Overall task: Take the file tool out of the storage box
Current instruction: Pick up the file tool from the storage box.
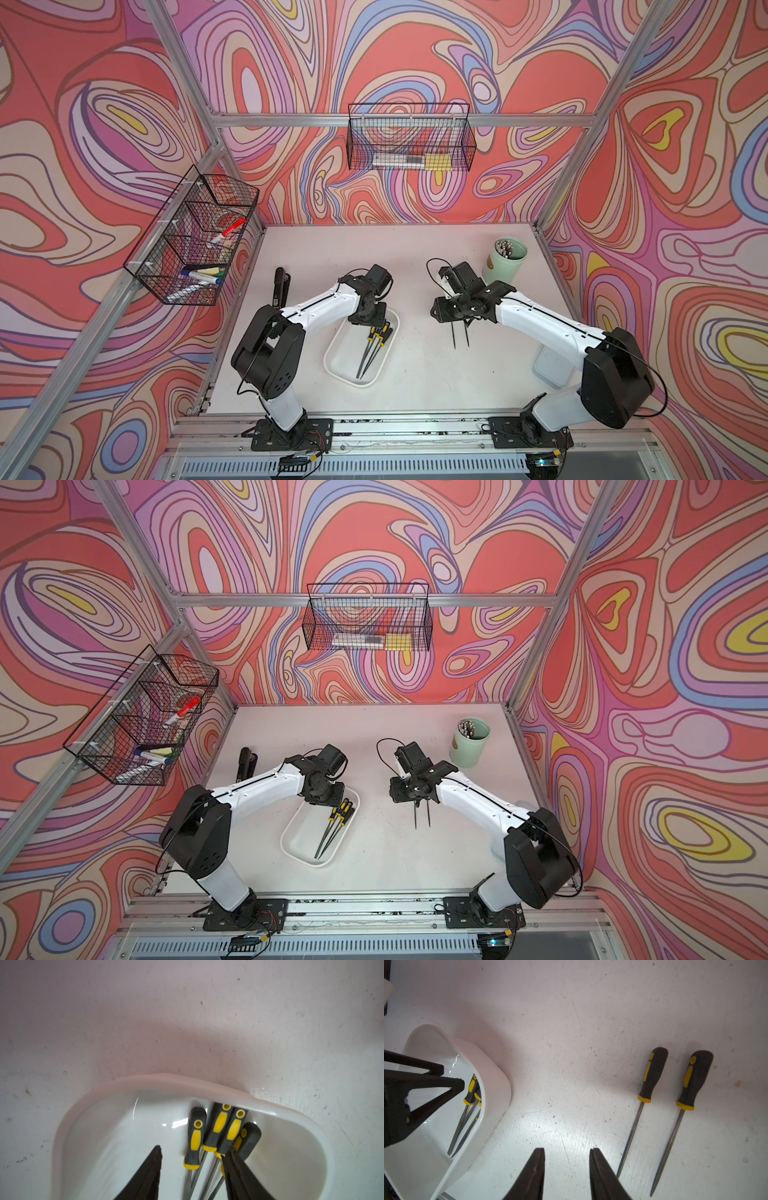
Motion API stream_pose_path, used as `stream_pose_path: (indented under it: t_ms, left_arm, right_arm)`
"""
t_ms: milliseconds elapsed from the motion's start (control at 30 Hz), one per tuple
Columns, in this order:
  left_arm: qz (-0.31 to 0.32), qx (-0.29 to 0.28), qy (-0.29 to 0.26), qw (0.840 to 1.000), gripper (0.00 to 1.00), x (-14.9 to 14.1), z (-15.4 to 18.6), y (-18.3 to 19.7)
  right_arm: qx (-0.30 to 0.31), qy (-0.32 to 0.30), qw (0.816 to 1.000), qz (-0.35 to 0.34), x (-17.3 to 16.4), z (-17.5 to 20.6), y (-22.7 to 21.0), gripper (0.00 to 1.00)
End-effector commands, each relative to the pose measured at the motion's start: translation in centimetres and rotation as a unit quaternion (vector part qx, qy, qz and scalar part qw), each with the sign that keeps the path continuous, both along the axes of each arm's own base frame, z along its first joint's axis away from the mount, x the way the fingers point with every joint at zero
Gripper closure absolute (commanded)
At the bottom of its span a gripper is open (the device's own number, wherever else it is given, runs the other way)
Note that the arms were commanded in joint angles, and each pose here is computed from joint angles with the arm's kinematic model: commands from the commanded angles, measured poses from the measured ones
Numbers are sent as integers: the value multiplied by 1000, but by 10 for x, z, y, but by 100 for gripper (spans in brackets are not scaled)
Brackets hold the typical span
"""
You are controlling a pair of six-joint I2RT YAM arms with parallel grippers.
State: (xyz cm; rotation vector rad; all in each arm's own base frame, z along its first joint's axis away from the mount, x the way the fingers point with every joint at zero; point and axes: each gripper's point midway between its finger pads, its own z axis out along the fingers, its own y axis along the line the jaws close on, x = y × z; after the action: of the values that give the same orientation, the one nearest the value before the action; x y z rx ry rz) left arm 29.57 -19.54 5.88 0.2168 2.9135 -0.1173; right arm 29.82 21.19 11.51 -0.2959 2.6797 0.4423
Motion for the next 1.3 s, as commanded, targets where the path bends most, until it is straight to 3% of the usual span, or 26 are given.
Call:
stream_pose_path:
  t_ms: [0,967,1267]
  left_arm:
    - [-13,17,19,1000,49,-8,-4,1]
    - [-1,49,32,998,69,0,-32,2]
    - [-3,38,42,998,81,1,-42,-5]
  right_arm:
    - [13,-18,1000,10,0,9,3,63]
    - [31,-14,999,18,-6,11,7,72]
    - [46,-15,998,26,-9,16,12,72]
